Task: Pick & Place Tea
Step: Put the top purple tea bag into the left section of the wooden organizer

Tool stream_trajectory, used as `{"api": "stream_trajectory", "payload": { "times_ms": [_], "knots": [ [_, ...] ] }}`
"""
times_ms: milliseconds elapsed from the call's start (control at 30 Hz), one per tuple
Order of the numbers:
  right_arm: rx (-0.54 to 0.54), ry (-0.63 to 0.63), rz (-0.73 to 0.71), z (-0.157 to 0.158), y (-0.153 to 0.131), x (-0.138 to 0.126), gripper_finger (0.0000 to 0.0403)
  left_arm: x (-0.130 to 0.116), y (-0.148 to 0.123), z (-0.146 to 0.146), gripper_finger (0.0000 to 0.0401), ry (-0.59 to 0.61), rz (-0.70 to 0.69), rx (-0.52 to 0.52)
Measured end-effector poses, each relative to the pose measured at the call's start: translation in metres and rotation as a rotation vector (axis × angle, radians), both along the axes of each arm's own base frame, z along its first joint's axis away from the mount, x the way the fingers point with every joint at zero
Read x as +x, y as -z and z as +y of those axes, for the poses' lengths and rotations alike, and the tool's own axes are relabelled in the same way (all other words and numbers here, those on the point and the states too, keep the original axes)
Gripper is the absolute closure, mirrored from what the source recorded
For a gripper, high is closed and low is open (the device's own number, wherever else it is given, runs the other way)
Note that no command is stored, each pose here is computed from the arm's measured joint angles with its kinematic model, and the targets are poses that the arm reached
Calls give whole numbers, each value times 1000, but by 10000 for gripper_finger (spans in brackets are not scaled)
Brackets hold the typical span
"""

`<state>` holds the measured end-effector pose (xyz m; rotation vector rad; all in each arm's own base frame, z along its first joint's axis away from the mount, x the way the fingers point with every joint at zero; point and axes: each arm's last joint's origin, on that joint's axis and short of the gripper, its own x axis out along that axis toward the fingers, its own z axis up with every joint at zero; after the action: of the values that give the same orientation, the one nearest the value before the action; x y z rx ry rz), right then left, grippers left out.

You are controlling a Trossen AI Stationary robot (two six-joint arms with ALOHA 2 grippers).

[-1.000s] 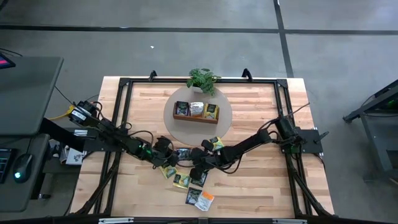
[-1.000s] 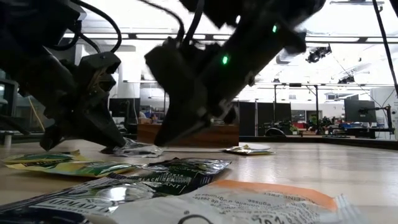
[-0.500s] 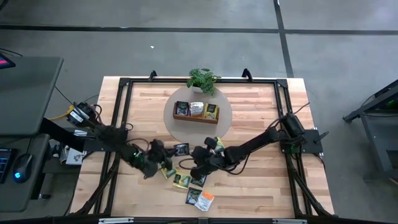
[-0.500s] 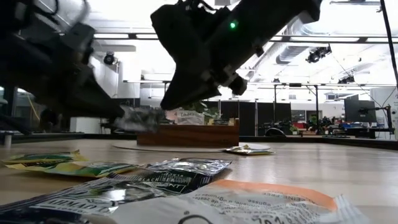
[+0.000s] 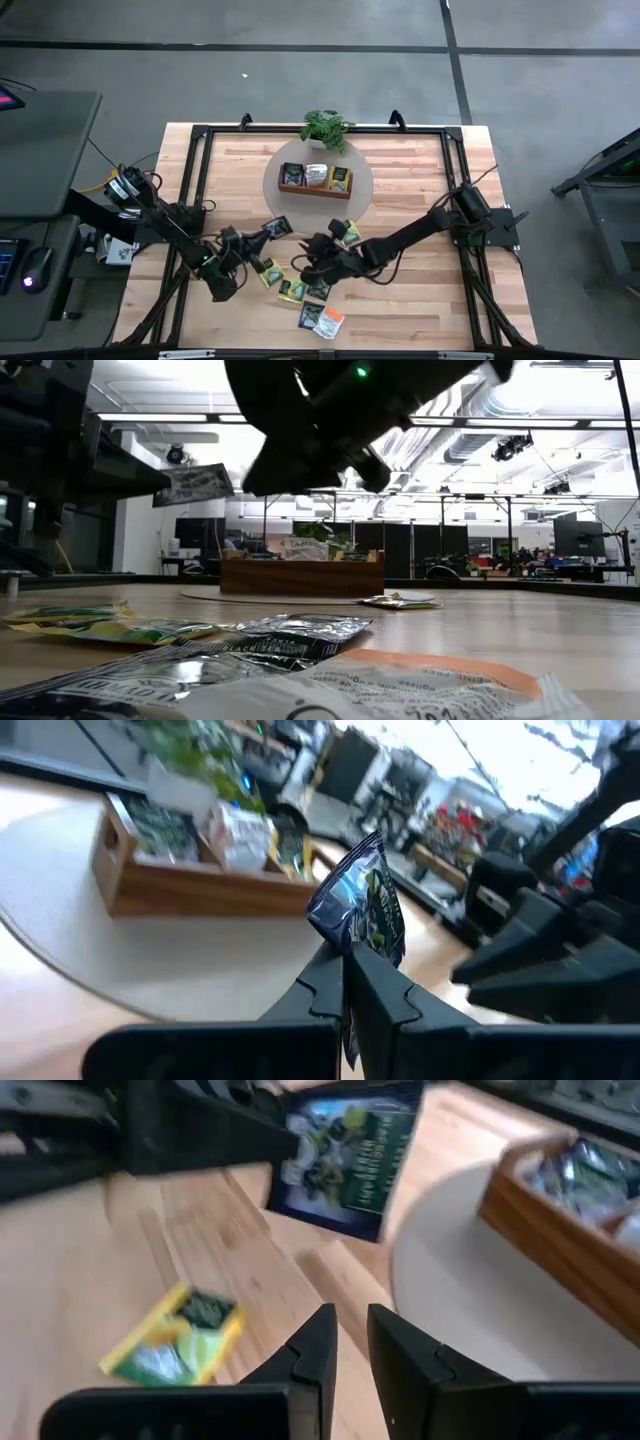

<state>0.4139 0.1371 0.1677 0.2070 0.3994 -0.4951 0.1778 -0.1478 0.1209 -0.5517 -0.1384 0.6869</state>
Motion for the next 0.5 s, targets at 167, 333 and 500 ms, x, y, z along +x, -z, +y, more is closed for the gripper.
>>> {"api": "stream_trajectory", "payload": {
  "times_ms": [167,333,500],
  "knots": [
    [-26,-28,-65,-10,-9,9,360,-1,-1,1,401,-49,-27,37],
    [-35,-121,-108,-19,-22,15,367,-1,-2,1,401,-58,-44,27],
    [-42,-142,-69,-37,-46,9,354,-1,-2,1,401,-60,-43,32]
  ]
}}
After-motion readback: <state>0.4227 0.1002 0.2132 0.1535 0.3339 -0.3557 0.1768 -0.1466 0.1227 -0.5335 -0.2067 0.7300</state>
